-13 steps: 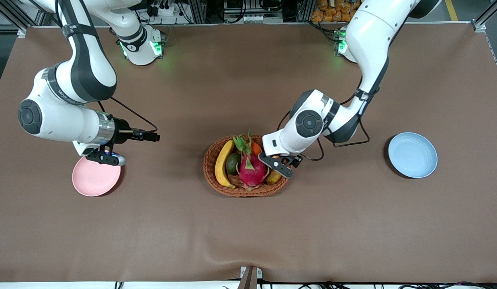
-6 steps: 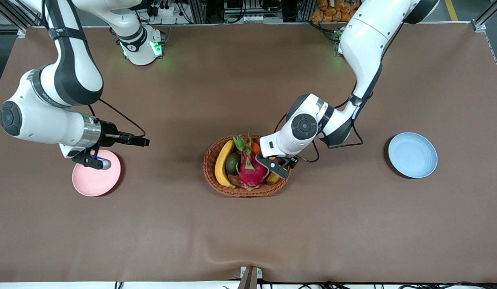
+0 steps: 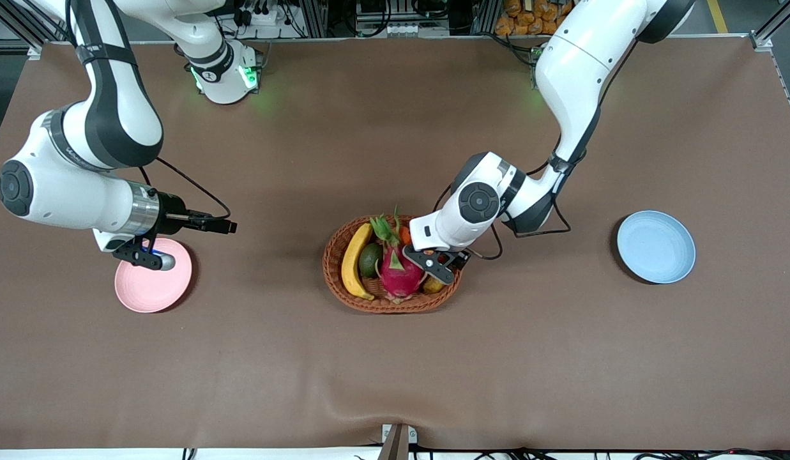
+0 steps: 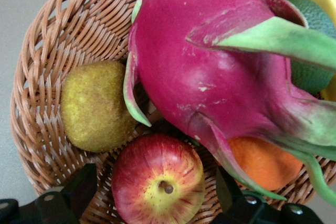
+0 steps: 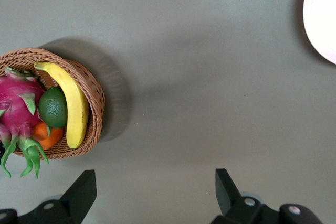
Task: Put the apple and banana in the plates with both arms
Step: 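Lower the left gripper over the red apple in the basket, then grasp the apple with the left gripper while the right gripper reaches the banana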
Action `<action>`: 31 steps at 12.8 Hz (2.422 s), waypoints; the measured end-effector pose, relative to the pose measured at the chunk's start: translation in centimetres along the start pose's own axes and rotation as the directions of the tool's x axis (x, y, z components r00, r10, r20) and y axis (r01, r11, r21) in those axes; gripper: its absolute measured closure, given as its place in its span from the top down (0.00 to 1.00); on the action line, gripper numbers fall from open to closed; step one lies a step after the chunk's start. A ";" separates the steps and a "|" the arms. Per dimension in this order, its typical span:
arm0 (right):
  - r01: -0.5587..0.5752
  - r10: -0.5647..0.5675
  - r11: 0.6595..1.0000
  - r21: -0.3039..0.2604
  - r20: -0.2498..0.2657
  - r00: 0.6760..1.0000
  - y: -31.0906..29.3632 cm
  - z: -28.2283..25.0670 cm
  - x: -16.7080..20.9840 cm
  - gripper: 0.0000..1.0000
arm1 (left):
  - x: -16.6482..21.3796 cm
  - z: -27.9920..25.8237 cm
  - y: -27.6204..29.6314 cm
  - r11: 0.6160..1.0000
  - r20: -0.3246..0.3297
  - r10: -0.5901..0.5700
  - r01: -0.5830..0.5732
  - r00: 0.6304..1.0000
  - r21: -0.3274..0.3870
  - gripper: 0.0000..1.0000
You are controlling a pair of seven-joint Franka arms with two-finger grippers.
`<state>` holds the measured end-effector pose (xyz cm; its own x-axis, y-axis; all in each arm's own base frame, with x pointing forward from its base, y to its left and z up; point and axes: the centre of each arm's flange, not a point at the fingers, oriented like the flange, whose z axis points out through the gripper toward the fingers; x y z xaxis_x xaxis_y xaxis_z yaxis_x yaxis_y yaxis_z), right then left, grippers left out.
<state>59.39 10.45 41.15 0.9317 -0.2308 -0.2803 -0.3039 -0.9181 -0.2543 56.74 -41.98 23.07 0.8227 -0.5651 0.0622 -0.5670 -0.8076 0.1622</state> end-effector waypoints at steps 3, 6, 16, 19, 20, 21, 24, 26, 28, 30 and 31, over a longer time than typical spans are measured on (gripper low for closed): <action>0.000 0.000 1.000 0.000 0.000 1.000 0.0 0.0 0.0 1.00 | -0.1 0.5 -0.1 1.000 0.005 -0.001 0.001 1.000 0.000 1.00; 0.000 0.000 1.000 0.000 0.000 1.000 0.0 0.0 0.0 1.00 | -0.2 1.0 -0.2 1.000 0.008 -0.003 0.003 1.000 -0.001 0.97; 0.004 -0.004 1.000 0.001 -0.003 1.000 -0.2 0.0 0.0 1.00 | 0.0 -6.3 0.4 1.000 0.054 -0.023 0.022 0.998 0.018 0.74; 0.040 -0.040 0.999 0.003 -0.049 0.998 -3.0 1.4 -0.3 1.00 | -0.8 -11.3 0.8 0.994 0.083 -0.100 0.097 0.992 0.043 0.74; 0.035 -0.035 0.999 -0.001 -0.054 0.998 -4.4 2.6 -0.4 1.00 | -1.2 -12.7 0.4 0.990 0.090 -0.133 0.129 0.987 0.054 0.74; 0.018 -0.018 1.000 -0.007 -0.051 0.999 -5.8 4.0 -0.7 1.00 | -1.4 -14.3 -0.9 0.985 0.086 -0.164 0.159 0.983 0.063 0.74; -0.038 0.037 0.999 -0.024 -0.042 0.998 -10.0 8.0 -1.2 1.00 | -3.4 -18.1 -7.6 0.972 0.065 -0.228 0.223 0.971 0.079 0.74; -0.071 0.069 0.997 -0.034 -0.048 0.996 -13.0 11.5 -1.8 1.00 | -5.9 -19.6 -11.5 0.966 0.069 -0.247 0.241 0.966 0.091 0.74; -0.070 0.067 0.996 -0.046 -0.060 0.996 -15.9 15.9 -3.1 1.00 | -8.8 -20.5 -15.6 0.966 0.083 -0.248 0.240 0.965 0.099 0.74; -0.051 0.047 0.997 -0.054 -0.077 0.996 -18.2 20.1 -4.3 1.00 | -12.0 -20.9 -19.7 0.965 0.102 -0.251 0.241 0.963 0.101 0.74; -0.039 0.034 0.997 -0.061 -0.078 0.996 -18.9 21.9 -4.8 0.95 | -13.5 -21.0 -21.5 0.965 0.112 -0.252 0.242 0.961 0.101 0.74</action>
<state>56.34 35.95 27.06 0.9333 -0.2866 -0.2162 -0.3275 -0.9264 -0.1858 58.69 -13.49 39.38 0.9291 -0.3582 -0.0918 -0.3525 -0.9330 0.0726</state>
